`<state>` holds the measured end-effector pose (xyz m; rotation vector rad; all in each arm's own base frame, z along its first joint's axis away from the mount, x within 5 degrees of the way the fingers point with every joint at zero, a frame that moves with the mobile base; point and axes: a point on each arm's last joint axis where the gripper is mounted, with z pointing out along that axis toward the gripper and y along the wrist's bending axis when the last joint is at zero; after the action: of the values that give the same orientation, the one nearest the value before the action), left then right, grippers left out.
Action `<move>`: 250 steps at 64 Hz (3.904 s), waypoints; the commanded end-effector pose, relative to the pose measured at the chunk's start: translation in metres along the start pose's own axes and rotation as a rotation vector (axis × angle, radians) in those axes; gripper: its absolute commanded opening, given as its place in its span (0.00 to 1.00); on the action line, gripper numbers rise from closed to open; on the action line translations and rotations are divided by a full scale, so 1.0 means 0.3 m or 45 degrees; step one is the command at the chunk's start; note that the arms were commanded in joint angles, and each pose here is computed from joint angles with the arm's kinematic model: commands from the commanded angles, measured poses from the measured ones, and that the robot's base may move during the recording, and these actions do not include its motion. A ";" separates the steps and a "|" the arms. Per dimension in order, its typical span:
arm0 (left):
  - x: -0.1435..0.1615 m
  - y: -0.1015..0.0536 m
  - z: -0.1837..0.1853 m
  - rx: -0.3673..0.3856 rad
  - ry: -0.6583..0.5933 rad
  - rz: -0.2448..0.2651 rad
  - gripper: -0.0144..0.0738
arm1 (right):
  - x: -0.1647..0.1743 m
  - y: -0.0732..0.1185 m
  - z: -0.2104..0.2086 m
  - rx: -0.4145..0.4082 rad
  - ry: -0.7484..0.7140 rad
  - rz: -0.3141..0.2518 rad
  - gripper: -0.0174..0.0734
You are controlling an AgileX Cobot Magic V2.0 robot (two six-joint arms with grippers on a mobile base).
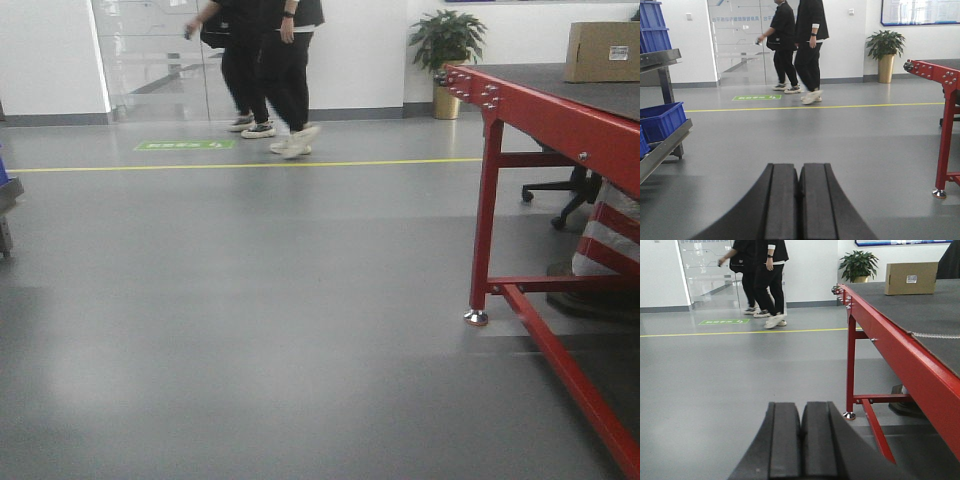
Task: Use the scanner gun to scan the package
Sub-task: 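Drive the base forward and turn toward the red conveyor table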
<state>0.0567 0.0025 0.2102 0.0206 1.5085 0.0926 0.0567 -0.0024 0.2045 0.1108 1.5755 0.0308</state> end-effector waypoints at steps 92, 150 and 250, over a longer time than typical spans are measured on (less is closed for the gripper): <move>-0.010 0.001 -0.001 -0.004 -0.031 -0.009 0.04 | -0.007 -0.001 -0.001 0.007 -0.027 -0.011 0.02; -0.010 0.001 -0.001 -0.004 -0.031 -0.009 0.04 | -0.007 -0.001 -0.001 0.007 -0.027 -0.011 0.02; -0.010 -0.002 -0.002 0.018 -0.032 -0.011 0.04 | -0.007 -0.001 -0.001 0.007 -0.027 -0.011 0.02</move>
<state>0.0567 0.0024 0.2102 0.0217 1.5085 0.0914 0.0567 -0.0024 0.2047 0.1109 1.5736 0.0306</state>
